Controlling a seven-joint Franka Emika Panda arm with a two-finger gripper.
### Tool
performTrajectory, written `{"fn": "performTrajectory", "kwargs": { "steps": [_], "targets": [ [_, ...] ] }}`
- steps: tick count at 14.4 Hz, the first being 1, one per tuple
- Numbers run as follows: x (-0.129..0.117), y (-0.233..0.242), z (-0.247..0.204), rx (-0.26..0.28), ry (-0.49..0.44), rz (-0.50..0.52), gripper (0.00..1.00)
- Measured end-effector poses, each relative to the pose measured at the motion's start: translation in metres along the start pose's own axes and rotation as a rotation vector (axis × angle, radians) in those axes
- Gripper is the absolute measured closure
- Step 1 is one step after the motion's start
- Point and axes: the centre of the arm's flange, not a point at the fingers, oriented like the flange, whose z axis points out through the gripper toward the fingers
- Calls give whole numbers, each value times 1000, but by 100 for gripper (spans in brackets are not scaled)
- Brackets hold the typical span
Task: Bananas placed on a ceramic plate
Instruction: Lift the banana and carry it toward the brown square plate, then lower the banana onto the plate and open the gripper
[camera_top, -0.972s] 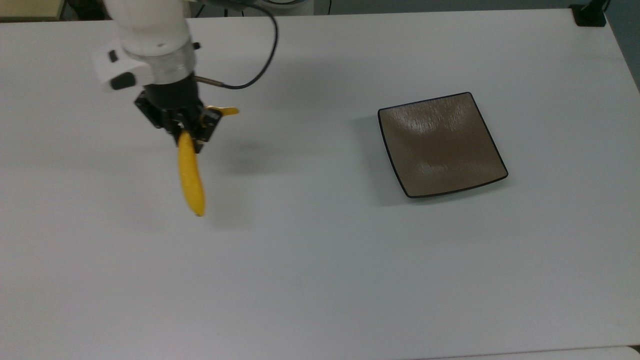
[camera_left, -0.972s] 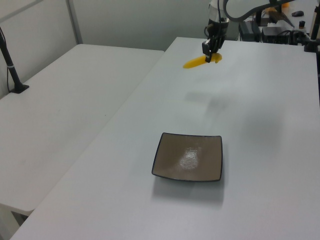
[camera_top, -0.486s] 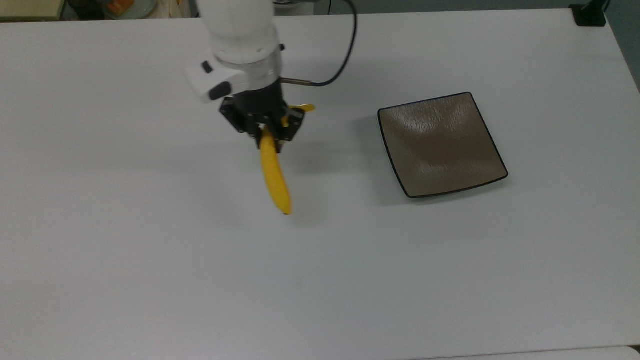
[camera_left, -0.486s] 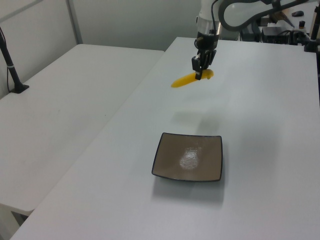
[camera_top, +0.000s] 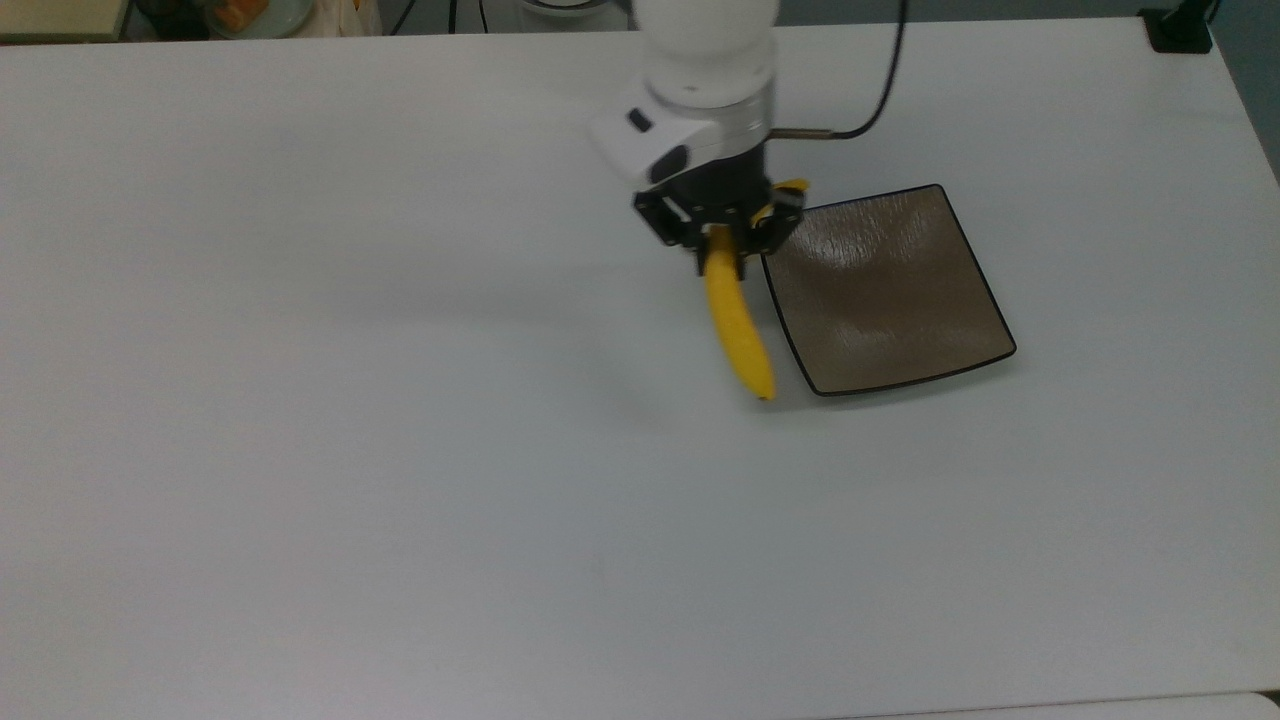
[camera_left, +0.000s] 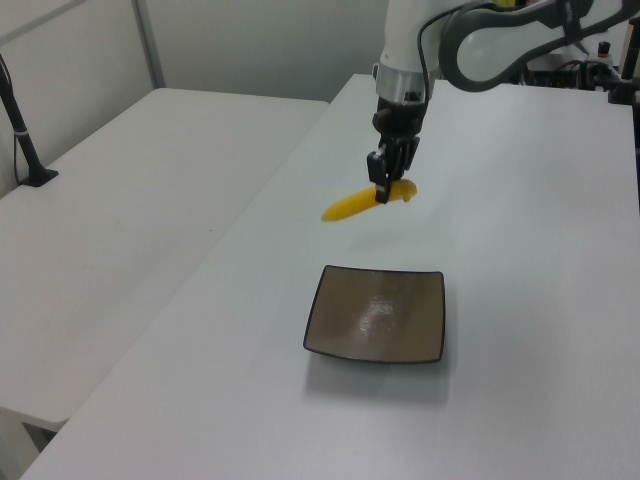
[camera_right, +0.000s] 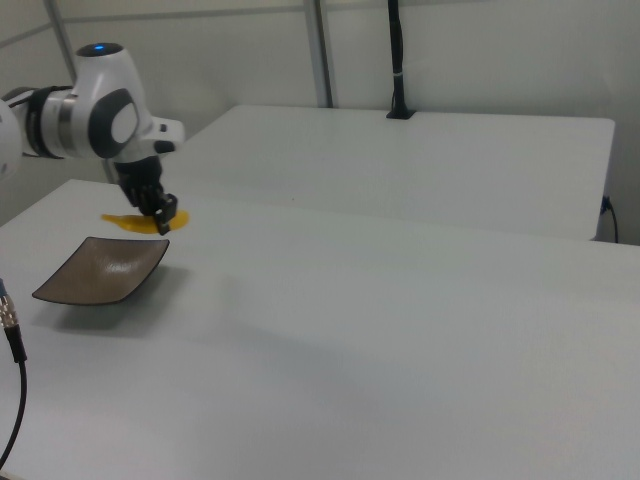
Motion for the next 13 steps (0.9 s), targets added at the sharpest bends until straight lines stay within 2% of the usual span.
{"fn": "performTrajectory", "kwargs": {
  "steps": [1, 8, 9, 10, 13],
  "targets": [
    [-12, -21, 1, 11, -10, -10, 69],
    [-59, -93, 5, 44, -45, -56, 67],
    [-64, -99, 8, 35, -45, -72, 61],
    [-70, -105, 11, 24, -44, -84, 46],
    [-71, -106, 10, 20, -41, -88, 12]
  ]
}}
